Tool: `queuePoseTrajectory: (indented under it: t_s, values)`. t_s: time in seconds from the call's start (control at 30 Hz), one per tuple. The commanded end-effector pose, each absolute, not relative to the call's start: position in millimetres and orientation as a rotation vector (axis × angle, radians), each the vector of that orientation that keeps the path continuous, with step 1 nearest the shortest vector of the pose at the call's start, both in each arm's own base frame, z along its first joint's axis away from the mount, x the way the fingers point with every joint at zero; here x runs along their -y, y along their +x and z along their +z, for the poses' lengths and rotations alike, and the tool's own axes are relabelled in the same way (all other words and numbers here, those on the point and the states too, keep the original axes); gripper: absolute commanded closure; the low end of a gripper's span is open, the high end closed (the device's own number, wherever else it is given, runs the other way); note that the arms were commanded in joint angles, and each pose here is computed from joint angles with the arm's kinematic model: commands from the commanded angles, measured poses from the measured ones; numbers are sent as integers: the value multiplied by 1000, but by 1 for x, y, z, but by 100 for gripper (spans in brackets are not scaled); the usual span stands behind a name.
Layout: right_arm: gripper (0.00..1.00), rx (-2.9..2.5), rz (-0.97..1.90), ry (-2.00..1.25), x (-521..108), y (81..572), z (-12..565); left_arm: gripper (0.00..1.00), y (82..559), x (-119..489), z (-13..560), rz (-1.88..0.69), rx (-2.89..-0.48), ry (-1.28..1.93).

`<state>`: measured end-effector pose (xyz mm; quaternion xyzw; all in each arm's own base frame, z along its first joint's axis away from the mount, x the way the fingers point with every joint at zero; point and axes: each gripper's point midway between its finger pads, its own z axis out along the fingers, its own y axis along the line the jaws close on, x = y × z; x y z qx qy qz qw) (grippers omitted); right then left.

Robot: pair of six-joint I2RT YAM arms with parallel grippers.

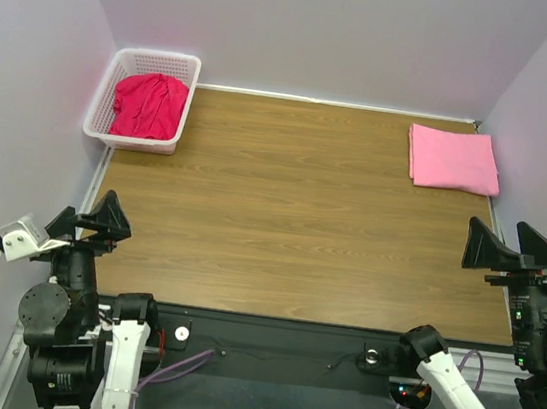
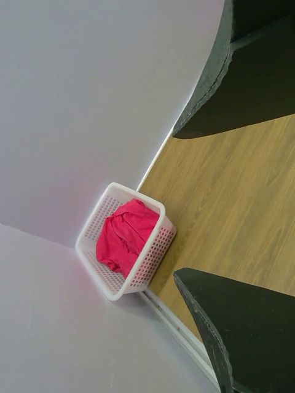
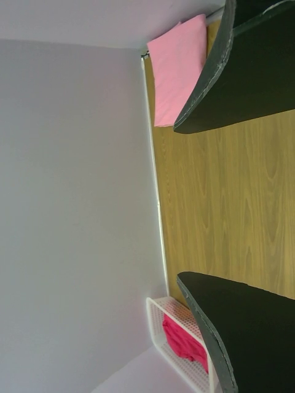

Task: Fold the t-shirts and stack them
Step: Grab the tshirt from the pile

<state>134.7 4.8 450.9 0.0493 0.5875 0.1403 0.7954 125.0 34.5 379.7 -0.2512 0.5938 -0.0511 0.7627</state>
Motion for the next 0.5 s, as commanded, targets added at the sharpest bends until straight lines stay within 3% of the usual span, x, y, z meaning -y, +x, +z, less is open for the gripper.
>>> queuePoseTrajectory:
  t_s: [0.0,0.23,0.47]
  values:
    - [0,-1279,283,108,-6,143,453,2,142,-32,381,-120,-1307,-520]
    - [0,-1409,340,55,-39,174,421,4,200,-41,363,-118,-1396,-573]
    - [0,-1600,466,-33,-91,211,381,4,316,-52,313,-86,-1655,-608]
